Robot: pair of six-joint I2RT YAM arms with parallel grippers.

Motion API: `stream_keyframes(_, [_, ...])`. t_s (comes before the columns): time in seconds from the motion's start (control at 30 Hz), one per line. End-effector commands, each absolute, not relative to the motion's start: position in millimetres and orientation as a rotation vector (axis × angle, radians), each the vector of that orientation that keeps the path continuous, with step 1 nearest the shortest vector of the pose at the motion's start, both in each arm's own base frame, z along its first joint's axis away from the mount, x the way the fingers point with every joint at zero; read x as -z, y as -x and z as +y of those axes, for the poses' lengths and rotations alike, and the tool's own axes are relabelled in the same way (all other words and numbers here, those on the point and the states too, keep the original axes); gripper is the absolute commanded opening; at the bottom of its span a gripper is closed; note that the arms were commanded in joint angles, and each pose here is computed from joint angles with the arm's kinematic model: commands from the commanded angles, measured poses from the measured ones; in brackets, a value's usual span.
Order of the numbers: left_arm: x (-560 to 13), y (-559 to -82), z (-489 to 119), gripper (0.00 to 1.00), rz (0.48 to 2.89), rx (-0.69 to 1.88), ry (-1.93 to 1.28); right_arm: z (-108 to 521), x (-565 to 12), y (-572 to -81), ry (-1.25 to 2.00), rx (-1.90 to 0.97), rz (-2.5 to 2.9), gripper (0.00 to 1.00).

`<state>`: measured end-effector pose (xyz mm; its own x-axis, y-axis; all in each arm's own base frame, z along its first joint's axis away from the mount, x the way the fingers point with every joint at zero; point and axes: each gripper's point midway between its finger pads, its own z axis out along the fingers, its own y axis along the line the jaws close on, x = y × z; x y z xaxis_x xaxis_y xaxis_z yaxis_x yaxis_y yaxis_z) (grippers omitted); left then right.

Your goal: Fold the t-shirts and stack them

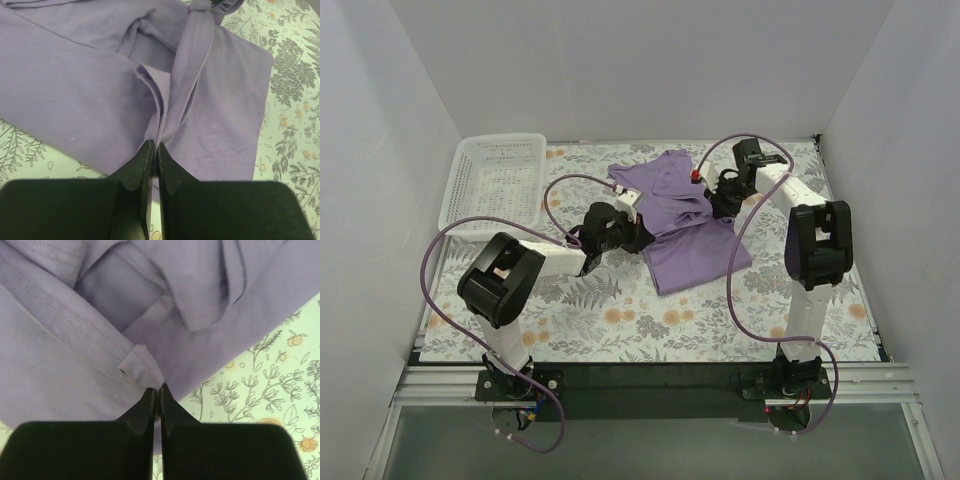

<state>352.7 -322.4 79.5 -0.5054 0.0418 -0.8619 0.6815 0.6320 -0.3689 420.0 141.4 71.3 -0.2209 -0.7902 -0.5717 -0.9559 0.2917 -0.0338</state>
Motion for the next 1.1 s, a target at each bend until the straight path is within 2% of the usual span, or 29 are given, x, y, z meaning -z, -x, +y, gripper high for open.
stream_keyframes(0.0, [-87, -366, -318, 0.0, 1.949, 0.884, -0.572, 152, -85, -448, 1.489, -0.415, 2.052, 0.01])
stream_keyframes(0.33, [-87, -391, -309, 0.0, 1.96, 0.833, -0.523, 170, -85, -484, 1.443, -0.358, 2.059, 0.01])
stream_keyframes(1.07, [-124, -404, -296, 0.0, 1.831, 0.772, -0.43, 177, -77, -487, 1.421, -0.359, 2.078, 0.01])
